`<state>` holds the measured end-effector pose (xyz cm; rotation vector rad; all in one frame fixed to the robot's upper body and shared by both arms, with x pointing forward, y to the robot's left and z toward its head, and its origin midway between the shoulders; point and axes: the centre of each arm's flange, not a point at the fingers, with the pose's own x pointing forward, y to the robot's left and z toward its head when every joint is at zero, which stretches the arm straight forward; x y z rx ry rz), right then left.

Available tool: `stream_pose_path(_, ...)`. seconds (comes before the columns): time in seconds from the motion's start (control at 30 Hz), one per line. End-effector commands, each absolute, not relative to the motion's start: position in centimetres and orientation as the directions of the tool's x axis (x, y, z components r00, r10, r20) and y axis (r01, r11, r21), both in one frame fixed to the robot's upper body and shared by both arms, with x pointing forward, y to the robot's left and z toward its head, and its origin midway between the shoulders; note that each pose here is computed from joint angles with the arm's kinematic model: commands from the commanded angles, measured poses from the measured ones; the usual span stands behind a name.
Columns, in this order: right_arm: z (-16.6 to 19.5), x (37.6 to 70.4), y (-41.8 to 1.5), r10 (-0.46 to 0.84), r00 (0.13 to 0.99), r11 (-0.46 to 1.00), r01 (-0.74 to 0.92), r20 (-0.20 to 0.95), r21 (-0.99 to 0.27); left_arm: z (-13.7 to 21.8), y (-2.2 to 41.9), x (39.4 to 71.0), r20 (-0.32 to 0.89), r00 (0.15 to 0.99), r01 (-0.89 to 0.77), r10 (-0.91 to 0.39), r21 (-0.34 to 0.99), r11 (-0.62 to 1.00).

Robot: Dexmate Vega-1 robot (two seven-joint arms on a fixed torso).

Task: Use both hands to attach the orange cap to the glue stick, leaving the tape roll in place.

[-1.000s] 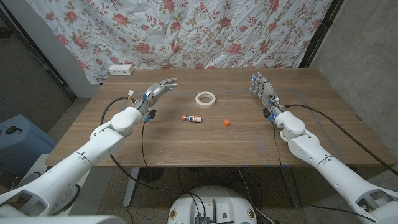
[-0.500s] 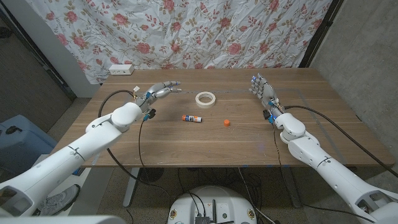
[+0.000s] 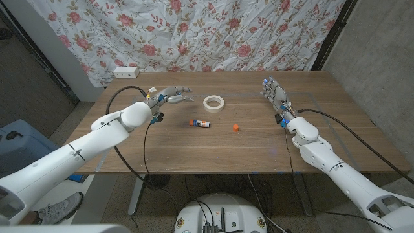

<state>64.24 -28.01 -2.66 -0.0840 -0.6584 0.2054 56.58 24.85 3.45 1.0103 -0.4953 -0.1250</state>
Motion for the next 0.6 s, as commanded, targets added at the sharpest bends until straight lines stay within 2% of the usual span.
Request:
stream_pose_path(0.03,-2.5,64.8,-28.0,0.220,0.763,0.975,-0.170,0.608,-0.140,4.3,23.1,55.3,0.271,0.912,-0.163,-0.307,0.929,0.333)
stream_pose_path(0.6,-2.7,65.4,-28.1,0.234,0.773,0.972,-0.187,0.590,-0.141,4.8,19.8,54.4,0.190,0.945,-0.188,-0.265,0.982,0.031)
